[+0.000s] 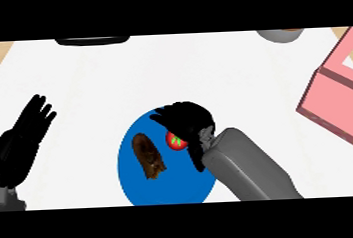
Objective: Pick the tomato from the plate and place it in the cardboard box
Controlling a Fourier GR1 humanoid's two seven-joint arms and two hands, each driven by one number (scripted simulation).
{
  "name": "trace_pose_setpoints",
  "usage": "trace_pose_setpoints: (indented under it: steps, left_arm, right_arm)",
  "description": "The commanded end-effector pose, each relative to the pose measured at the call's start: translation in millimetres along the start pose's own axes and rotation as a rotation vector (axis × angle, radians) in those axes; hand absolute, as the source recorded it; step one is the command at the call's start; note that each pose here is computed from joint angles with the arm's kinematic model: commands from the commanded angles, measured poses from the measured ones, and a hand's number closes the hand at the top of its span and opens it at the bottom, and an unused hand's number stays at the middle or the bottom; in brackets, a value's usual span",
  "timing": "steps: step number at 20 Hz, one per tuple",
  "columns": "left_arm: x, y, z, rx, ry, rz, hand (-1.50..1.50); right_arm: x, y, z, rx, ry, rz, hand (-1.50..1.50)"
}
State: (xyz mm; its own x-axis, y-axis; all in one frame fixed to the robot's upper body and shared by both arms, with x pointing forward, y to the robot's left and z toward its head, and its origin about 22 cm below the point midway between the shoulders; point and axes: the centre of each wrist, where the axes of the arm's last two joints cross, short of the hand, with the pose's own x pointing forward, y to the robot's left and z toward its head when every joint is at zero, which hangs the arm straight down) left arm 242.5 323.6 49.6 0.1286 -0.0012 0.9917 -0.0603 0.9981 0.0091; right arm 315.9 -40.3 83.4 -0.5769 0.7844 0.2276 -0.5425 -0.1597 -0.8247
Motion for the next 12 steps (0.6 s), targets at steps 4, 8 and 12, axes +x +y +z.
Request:
trace_pose_setpoints:
  steps: [4, 8, 12]
  left_arm:
    - [0, -12, 4, -0.002, 0.015, 0.008, 0.0]
    - [26, -26, -12, -0.011, -0.001, 0.019, 0.0]
    - [2, 8, -5, 0.0, 0.001, 0.011, 0.0]
  right_arm:
    - [-17, 21, -12, 0.015, 0.013, -0.005, -1.5]
    - [-2, 8, -19, 0.017, 0.019, 0.013, -1.5]
    - [-16, 25, -26, 0.02, 0.014, 0.021, -1.5]
